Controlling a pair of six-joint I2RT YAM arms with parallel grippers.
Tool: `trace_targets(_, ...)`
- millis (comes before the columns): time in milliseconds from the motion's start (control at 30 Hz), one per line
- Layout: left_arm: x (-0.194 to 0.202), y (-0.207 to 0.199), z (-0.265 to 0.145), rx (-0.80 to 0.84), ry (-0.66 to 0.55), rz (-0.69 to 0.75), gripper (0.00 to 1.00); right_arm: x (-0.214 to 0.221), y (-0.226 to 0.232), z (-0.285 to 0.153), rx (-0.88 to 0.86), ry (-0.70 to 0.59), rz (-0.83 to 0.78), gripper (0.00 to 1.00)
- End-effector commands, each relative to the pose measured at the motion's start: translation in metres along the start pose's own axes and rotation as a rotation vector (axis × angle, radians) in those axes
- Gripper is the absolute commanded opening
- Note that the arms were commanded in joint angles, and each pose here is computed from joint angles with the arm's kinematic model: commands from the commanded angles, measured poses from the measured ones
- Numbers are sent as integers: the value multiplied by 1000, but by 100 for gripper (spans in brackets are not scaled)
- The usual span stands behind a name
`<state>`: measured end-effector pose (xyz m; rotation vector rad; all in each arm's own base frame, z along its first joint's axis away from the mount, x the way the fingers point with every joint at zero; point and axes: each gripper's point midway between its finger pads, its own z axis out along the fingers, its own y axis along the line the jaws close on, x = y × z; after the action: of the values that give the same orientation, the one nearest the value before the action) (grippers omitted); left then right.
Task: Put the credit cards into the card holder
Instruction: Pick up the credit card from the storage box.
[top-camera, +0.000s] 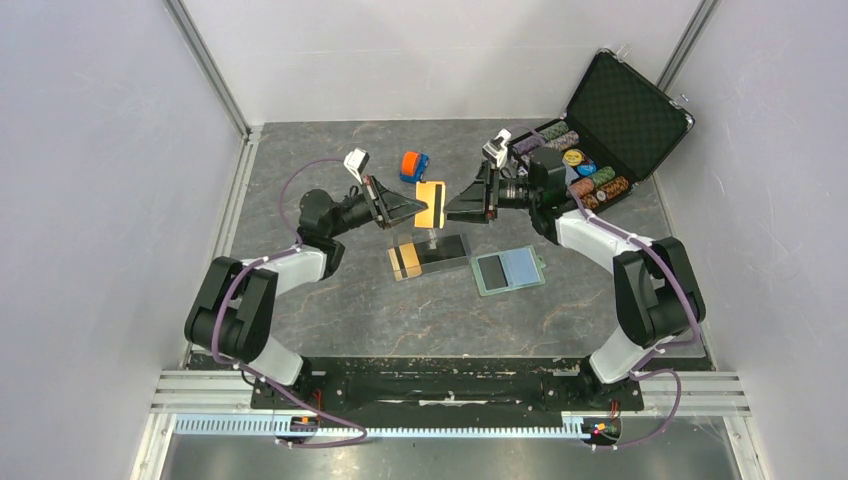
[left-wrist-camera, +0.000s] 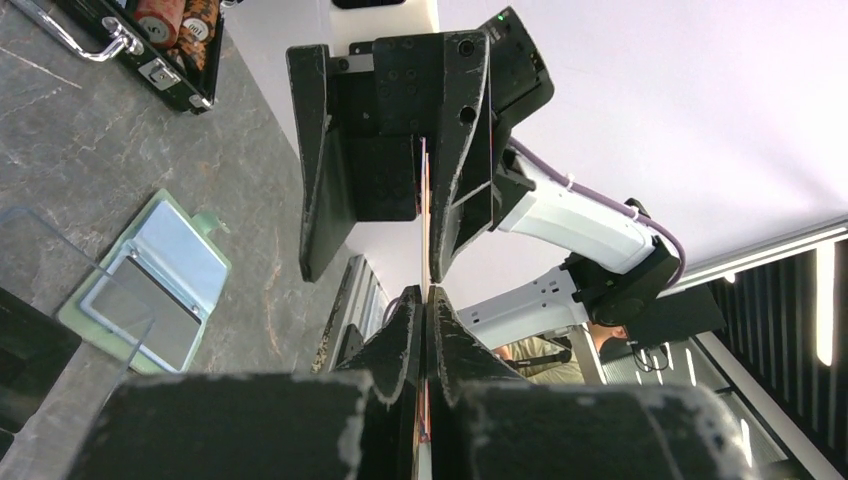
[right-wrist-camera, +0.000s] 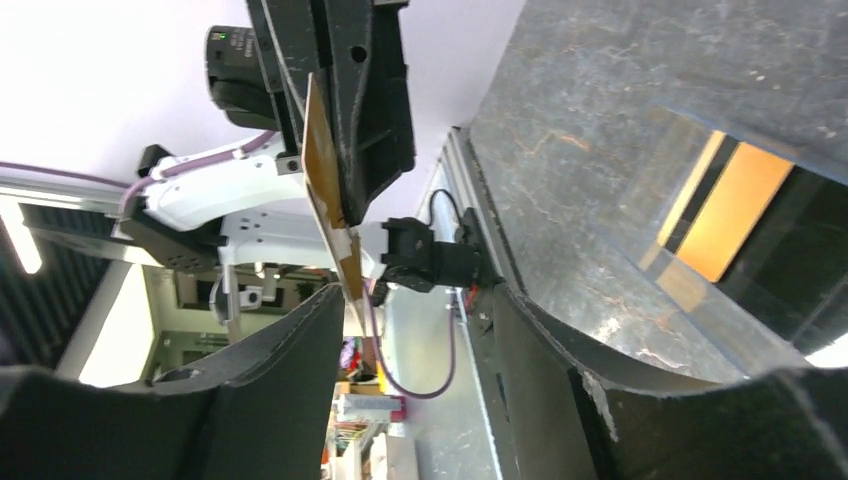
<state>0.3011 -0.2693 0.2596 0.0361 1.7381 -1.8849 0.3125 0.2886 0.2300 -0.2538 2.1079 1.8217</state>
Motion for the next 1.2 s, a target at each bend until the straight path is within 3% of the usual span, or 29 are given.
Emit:
trace_targets(0,-1,-18,0,56,3,34,2,-5,52,-7,-181,-34,-89,56)
trace_targets(100,-1,-17,0,36,10,50,2,-4,56,-8,-210,-35,-75,48)
trace_targets(200,3,-14,0,9,46,64,2,-8,59,-8,-210,-40,-87,47)
trace_targets(400,18,-3,-8,-102,137,130,2,-22,26,0,6,-27,-147,58)
trace_targets(500,29,-4,-15,-126,191,150,2,-22,21,0,29,-6,-159,61)
trace_targets(733,50,-17,-26,-111,269,155,2,-12,19,2,14,31,-141,49)
trace_targets(1167,49,-22,-26,-114,264,168,2,9,27,14,-23,99,-148,38)
